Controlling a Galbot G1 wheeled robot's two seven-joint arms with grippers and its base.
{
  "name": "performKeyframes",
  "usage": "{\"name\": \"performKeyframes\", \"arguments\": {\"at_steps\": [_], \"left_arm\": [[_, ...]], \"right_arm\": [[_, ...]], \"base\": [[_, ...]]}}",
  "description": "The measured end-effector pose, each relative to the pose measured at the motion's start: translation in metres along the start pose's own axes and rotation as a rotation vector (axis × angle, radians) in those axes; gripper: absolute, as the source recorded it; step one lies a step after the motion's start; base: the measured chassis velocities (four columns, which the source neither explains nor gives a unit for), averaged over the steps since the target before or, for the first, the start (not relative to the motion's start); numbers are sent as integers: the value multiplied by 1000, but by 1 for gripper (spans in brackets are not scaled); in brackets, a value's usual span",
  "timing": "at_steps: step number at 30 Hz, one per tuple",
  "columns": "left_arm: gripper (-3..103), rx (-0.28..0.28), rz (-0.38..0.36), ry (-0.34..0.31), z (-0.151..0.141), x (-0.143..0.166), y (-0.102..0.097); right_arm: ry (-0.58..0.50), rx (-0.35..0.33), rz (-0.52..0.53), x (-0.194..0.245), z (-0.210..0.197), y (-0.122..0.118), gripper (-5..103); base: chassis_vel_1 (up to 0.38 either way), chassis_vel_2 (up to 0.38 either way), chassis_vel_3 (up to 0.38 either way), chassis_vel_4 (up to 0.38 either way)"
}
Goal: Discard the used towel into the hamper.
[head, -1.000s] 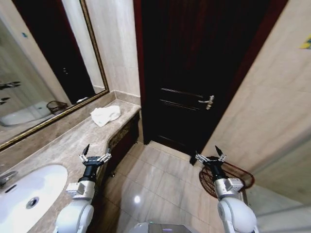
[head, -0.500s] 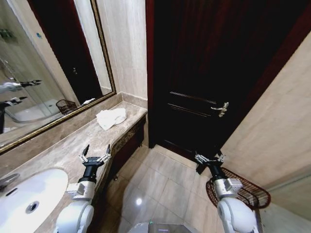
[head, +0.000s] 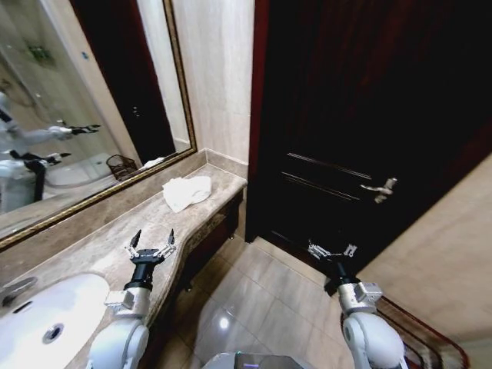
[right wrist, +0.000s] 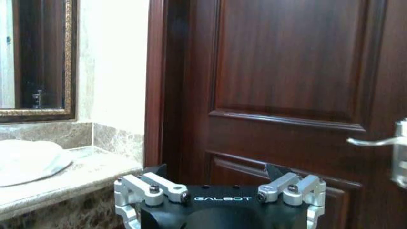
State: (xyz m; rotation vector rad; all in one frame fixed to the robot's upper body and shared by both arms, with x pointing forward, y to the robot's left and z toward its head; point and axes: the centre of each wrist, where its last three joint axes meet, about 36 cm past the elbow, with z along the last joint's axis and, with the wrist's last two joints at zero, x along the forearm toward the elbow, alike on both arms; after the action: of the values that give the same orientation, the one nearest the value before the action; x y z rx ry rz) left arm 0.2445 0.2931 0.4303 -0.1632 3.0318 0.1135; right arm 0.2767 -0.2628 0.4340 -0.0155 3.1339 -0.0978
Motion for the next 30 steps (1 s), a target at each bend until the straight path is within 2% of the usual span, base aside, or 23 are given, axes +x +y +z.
{"name": "performKeyframes", "arguments": {"at_steps": [19, 23, 27, 30], "left_arm": [[100, -6, -29, -6, 5, 1, 1], [100, -18, -35, 4, 7, -1, 3], [100, -34, -37, 23, 5, -8, 5], [100, -30, -69, 86, -6, -24, 3]], "right_arm": [[0, 6, -2, -2, 1, 3, 100], [10, 27, 11, -3, 2, 3, 100], [24, 30, 24, -5, 1, 2, 100], [31, 29, 27, -6, -1, 1, 100]], "base": [[-107, 126, 123, -114], [-101, 127, 118, -111], [-80, 60, 62, -35], [-44, 16, 0, -10]]}}
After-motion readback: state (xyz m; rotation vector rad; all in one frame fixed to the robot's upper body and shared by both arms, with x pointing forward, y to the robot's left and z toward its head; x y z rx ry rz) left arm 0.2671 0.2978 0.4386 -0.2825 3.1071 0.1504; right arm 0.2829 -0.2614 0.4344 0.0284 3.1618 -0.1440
